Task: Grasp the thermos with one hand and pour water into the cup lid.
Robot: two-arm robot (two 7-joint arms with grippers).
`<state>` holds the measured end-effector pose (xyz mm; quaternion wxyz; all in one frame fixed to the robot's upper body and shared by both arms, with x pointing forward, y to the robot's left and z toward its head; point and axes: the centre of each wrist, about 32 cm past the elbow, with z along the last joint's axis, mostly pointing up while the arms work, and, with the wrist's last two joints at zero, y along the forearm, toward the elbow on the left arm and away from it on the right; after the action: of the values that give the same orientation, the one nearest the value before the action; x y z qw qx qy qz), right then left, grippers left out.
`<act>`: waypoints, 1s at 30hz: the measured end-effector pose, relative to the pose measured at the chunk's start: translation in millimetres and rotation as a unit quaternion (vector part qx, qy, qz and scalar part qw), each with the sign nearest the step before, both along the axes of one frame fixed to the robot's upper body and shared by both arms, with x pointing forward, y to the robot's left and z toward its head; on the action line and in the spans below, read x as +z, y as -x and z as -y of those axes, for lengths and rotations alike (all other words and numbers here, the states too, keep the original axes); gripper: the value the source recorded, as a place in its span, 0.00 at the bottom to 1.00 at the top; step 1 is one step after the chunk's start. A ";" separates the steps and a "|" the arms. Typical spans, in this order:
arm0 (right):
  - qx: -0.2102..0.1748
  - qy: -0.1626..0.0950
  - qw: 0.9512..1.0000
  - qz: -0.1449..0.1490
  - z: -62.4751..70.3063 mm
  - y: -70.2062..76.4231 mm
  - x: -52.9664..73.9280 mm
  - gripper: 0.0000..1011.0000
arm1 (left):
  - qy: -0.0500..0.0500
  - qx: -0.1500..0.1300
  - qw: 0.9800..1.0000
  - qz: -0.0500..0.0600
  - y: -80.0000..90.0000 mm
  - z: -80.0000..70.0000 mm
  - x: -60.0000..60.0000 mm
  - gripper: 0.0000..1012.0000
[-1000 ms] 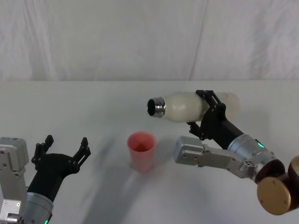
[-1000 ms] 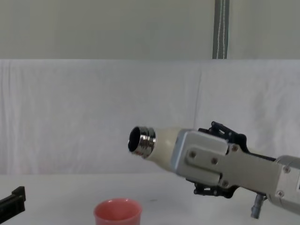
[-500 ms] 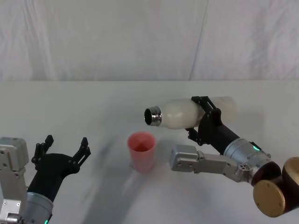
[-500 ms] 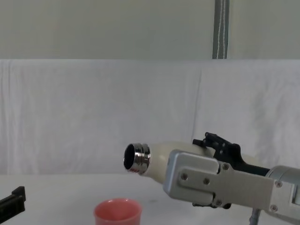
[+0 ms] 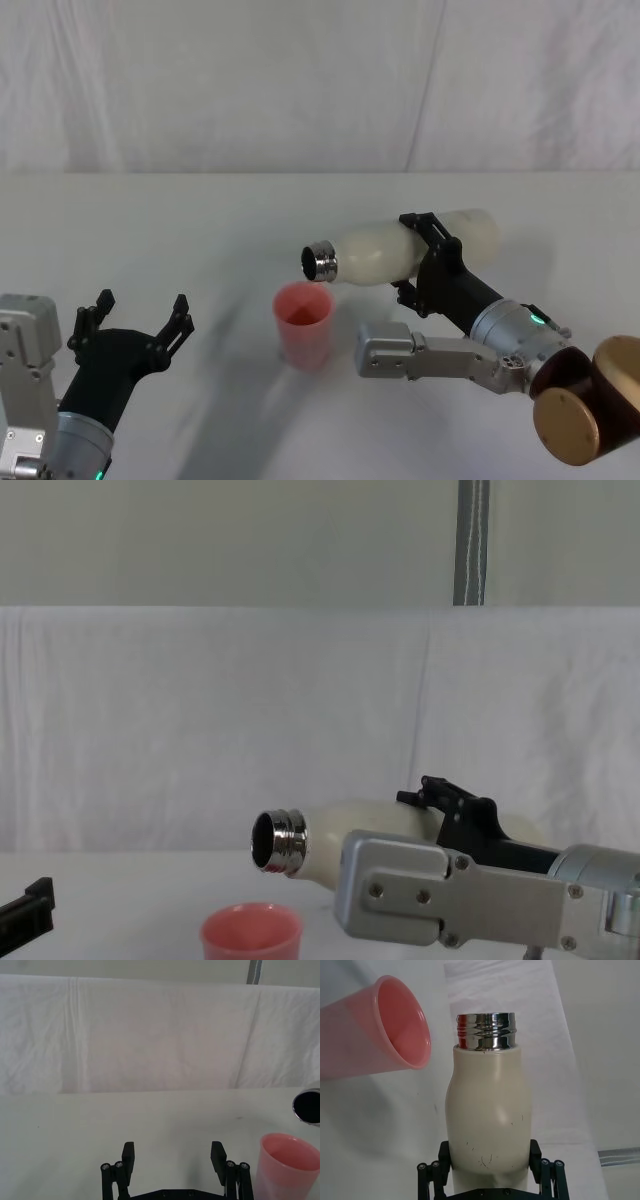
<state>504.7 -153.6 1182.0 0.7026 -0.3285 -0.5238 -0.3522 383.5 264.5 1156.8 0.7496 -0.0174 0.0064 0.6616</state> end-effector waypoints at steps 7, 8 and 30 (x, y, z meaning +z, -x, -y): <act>0.003 0.005 1.000 0.003 -0.7 -2.0 1.2 0.94 | 0.000 0.000 1.000 0.000 0.0 0.0 0.0 0.99; 0.003 0.005 1.000 0.003 -0.6 -2.2 1.2 0.94 | 0.000 0.000 1.000 0.000 0.0 0.0 0.0 0.99; 0.011 0.018 1.000 0.008 -0.6 -5.6 4.1 0.94 | 0.000 0.000 1.000 0.000 0.0 0.0 0.0 0.99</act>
<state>510.3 -153.0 1186.1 0.6963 -0.3326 -0.5388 -0.3378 383.5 264.5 1156.8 0.7496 -0.0174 0.0064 0.6616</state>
